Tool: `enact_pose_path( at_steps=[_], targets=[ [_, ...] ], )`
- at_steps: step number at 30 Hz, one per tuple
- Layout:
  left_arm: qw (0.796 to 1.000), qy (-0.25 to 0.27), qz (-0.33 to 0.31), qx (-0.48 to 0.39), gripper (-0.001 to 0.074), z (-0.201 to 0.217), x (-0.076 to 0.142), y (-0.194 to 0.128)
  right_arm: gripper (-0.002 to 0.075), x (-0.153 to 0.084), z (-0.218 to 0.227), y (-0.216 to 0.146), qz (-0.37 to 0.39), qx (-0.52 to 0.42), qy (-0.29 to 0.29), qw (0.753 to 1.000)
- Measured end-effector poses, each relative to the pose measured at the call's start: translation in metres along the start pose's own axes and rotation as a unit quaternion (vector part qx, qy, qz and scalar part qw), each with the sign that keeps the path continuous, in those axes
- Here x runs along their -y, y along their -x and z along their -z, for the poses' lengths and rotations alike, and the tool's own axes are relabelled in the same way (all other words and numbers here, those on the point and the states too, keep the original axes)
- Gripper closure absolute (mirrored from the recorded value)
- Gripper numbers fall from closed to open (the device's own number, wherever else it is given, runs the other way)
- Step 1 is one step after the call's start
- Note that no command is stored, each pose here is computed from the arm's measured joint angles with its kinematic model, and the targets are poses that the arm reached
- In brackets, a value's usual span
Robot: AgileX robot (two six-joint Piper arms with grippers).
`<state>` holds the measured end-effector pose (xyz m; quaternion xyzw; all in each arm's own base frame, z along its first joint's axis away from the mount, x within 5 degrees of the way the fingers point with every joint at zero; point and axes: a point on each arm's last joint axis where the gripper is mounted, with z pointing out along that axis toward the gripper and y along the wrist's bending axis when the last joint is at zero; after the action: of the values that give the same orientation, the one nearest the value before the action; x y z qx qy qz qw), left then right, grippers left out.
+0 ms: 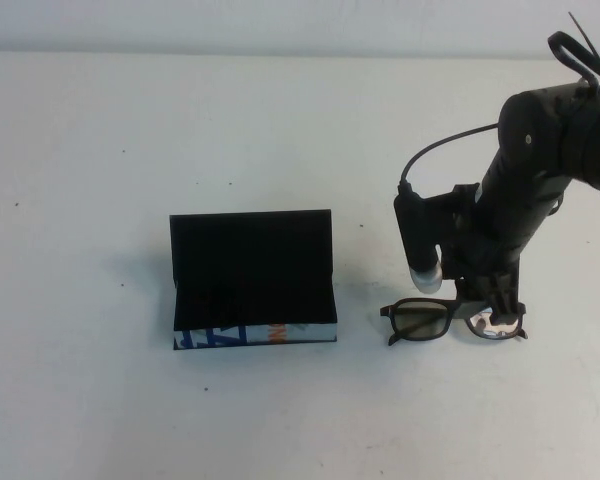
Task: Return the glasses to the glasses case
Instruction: Pick up the glasses from the table
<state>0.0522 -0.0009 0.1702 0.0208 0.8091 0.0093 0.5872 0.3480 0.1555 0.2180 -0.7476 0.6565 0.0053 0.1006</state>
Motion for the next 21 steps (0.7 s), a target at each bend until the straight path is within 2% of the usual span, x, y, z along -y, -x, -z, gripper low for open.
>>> enact_pose_path(
  at_steps=[21],
  targets=[
    [1.0, 0.0, 0.0, 0.0, 0.0738, 0.0, 0.0, 0.0, 0.0366, 0.007, -0.02, -0.008, -0.01, -0.009, 0.023, 1.0]
  ],
)
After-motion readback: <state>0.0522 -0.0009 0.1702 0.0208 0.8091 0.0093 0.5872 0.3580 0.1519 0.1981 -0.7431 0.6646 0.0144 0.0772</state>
